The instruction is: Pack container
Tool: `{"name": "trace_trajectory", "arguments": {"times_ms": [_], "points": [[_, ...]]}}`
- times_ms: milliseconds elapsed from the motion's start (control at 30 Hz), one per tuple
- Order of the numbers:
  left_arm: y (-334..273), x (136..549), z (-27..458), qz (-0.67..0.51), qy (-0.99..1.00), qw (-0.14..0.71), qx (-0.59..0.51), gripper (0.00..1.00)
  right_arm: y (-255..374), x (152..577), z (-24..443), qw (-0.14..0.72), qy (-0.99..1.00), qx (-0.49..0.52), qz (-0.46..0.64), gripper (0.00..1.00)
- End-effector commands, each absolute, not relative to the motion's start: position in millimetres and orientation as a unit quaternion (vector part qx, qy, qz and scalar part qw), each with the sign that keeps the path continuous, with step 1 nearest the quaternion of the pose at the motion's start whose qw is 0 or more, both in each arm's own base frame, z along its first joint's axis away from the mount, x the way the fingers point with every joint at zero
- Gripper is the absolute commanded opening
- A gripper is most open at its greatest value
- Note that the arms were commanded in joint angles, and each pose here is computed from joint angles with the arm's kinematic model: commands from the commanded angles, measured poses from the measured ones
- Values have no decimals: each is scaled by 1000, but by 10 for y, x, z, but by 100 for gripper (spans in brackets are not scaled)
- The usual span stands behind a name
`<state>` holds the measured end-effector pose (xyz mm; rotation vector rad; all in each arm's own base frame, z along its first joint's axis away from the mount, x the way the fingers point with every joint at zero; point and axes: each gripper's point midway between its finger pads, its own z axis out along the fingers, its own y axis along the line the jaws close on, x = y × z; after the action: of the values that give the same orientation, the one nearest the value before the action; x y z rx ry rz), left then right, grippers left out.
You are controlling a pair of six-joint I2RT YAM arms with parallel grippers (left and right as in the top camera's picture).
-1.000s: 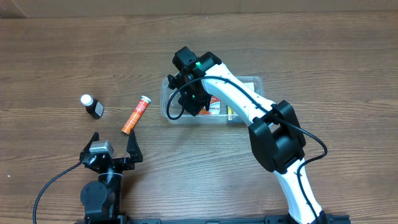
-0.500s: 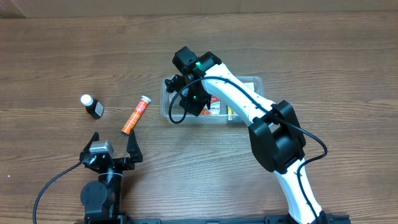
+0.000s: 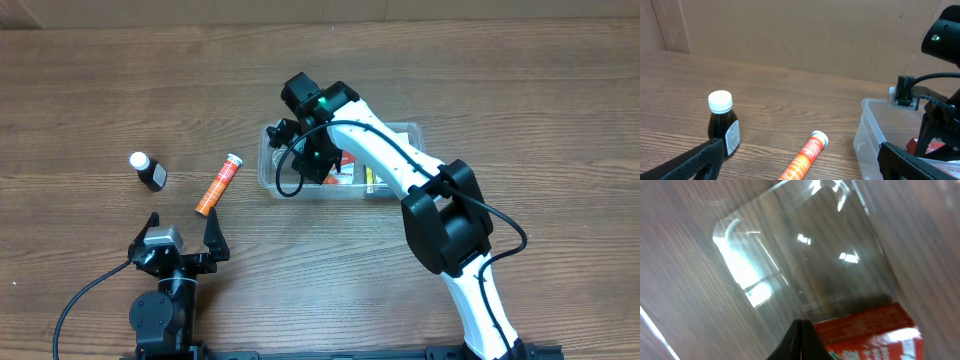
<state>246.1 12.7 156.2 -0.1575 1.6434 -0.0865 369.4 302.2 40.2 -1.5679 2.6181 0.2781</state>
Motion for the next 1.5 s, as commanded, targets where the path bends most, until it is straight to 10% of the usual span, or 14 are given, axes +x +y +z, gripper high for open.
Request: {"name": "trace_trajectory", "arguments": {"times_ms": [0, 1033, 1333, 1467], "points": [[137, 2458, 1566, -31, 730, 680, -65, 100, 2916, 3736, 305, 26, 860, -501, 97, 4], [137, 2458, 1566, -31, 730, 680, -65, 100, 2573, 3711, 205, -28, 877, -473, 81, 4], [137, 2458, 1566, -31, 730, 680, -65, 100, 2916, 3982, 1667, 100, 871, -467, 115, 4], [137, 2458, 1566, -31, 730, 680, -65, 100, 2336, 4470, 2350, 199, 933, -288, 78, 13]]}}
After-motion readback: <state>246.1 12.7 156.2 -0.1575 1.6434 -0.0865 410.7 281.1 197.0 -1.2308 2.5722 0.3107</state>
